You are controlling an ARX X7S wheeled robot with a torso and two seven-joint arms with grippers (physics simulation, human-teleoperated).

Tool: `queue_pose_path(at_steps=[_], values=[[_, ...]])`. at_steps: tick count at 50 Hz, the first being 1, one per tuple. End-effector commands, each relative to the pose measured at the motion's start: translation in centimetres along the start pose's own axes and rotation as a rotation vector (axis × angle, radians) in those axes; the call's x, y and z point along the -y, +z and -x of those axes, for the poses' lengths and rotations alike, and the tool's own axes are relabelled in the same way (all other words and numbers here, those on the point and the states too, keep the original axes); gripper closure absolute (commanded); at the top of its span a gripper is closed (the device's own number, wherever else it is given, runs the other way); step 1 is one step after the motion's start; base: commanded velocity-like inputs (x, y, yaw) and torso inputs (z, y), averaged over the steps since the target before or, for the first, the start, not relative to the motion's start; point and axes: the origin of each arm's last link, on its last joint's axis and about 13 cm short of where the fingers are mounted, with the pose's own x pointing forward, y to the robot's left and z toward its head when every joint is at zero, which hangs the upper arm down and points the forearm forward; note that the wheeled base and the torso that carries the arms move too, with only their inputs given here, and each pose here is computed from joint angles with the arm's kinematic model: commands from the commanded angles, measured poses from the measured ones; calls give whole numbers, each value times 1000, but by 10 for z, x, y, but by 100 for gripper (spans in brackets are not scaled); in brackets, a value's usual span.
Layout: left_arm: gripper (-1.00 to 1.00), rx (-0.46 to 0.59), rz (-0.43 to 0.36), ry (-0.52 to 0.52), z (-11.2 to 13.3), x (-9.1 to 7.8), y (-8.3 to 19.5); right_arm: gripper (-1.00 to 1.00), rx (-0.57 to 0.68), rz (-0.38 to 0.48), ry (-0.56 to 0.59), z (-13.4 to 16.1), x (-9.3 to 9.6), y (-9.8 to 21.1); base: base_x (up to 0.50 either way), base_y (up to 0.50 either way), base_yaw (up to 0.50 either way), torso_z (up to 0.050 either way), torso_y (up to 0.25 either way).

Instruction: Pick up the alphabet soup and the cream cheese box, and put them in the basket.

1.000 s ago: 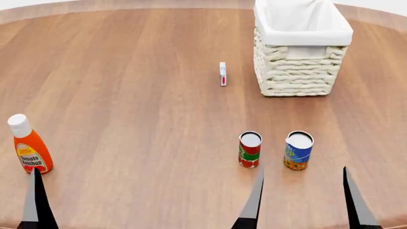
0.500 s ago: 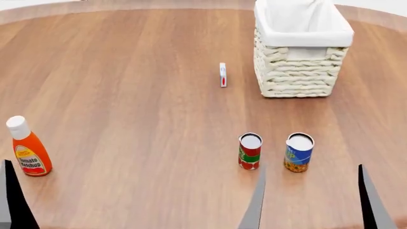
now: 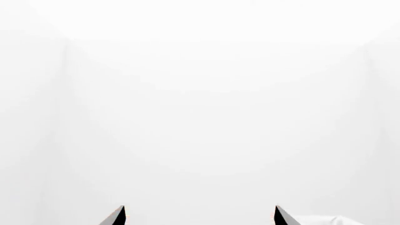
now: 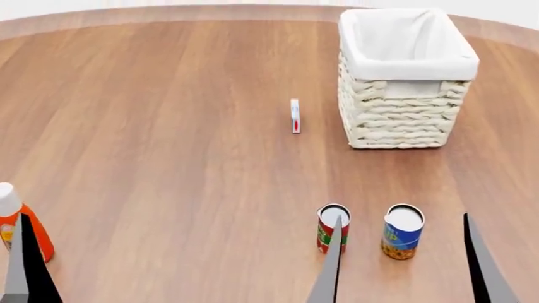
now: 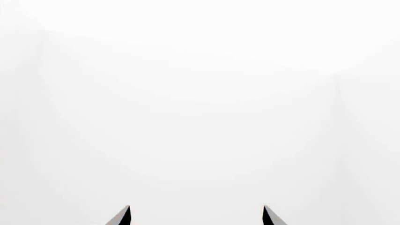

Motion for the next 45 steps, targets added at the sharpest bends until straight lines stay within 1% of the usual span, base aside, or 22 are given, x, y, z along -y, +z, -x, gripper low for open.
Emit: queue_pose_path(at_steps=[1,15,17,27,34,37,38,39,41,45], values=[[-100,4,0,-8,0,-1,4,-100,12,8,22,-1,-1,5,219,0,0,0,0],[-100,10,0,-13,1,-3,9,-100,23,5,43,-4,-3,12,218,0,0,0,0],[-100,12,1,-15,2,-3,9,-100,20,9,50,-8,-2,17,221,0,0,0,0],[-100,0,16,-15,5,-4,10,-100,14,10,54,-4,-4,15,223,0,0,0,0],[-100,-1,21,-6,6,-5,7,-100,12,9,50,-1,-5,12,224,0,0,0,0],[-100,-4,30,6,12,-5,3,-100,13,15,55,0,-7,11,223,0,0,0,0],[-100,-2,26,5,13,-5,2,-100,16,14,53,1,-7,12,223,0,0,0,0],[-100,2,29,11,15,-6,2,-100,10,13,29,2,-6,9,227,0,0,0,0],[-100,-2,39,21,15,-7,3,-100,-9,9,21,6,-6,2,227,0,0,0,0],[-100,1,36,22,14,-7,3,-100,-3,11,5,8,-4,5,225,0,0,0,0]])
